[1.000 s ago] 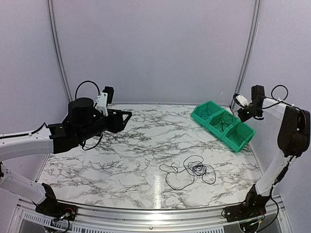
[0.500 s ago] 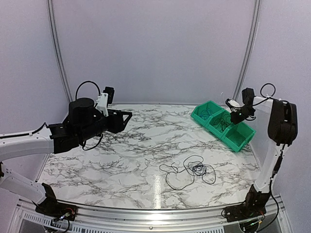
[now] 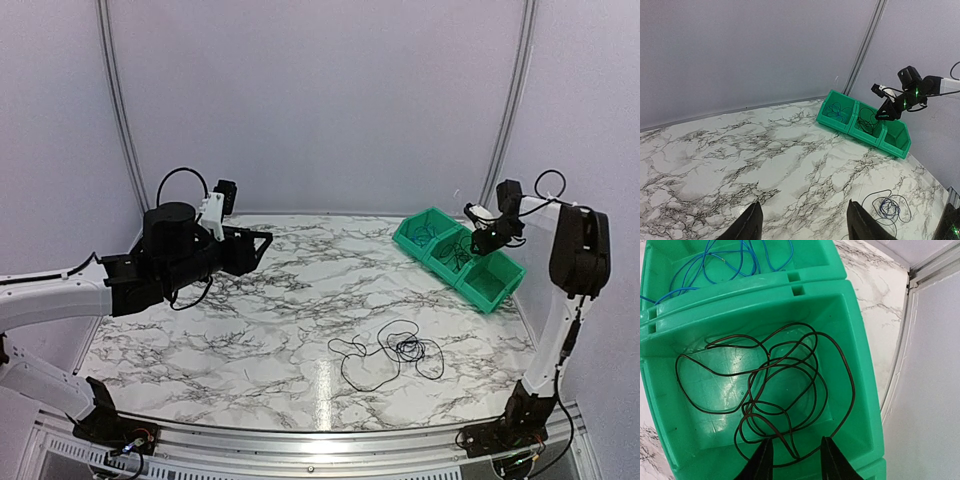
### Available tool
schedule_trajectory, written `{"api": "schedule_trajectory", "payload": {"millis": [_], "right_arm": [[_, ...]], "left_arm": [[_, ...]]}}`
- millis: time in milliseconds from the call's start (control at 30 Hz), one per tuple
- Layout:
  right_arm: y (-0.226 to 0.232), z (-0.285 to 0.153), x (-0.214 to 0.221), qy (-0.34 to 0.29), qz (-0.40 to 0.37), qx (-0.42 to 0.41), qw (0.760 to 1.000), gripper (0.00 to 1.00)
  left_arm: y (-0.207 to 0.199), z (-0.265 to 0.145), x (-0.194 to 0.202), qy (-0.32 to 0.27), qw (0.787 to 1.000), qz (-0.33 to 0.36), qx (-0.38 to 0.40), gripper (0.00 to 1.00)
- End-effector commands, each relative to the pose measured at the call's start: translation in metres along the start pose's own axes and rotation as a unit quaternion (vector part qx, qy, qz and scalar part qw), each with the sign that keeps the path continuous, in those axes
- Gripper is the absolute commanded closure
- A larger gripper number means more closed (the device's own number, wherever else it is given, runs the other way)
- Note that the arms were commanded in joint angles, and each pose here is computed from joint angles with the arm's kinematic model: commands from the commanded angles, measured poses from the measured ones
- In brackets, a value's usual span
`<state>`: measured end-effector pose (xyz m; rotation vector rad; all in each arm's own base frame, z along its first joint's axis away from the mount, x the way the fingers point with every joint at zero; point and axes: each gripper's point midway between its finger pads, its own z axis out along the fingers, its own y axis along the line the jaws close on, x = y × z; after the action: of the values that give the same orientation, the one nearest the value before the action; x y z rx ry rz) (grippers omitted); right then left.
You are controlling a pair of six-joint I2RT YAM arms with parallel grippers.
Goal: Untangle the cables
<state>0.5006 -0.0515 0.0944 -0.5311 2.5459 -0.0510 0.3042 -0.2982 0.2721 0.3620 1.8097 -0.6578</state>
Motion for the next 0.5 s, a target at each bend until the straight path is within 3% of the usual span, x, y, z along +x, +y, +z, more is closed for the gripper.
{"api": "schedule_trajectory", "payload": {"millis": [0, 267, 467], "right_arm": [[-0.002, -0.046, -0.017, -0.027, -0.002, 0.028, 0.999, 0.64], [0.03, -0.103, -0.033, -0.096, -0.006, 0.024, 0.995, 0.59], [0.171, -0.125, -0.03, -0.203, -0.123, -0.125, 0.963, 0.64]], "left_arm": [[-0.006, 0.002, -0.013, -0.008, 1.0, 0.004, 0.009, 0.4], [-0.009, 0.01, -0.001, 0.015, 1.0, 0.004, 0.018, 0.39], [-0.013, 0.03, 0.028, 0.083, 0.996, 0.015, 0.022, 0.41]]}}
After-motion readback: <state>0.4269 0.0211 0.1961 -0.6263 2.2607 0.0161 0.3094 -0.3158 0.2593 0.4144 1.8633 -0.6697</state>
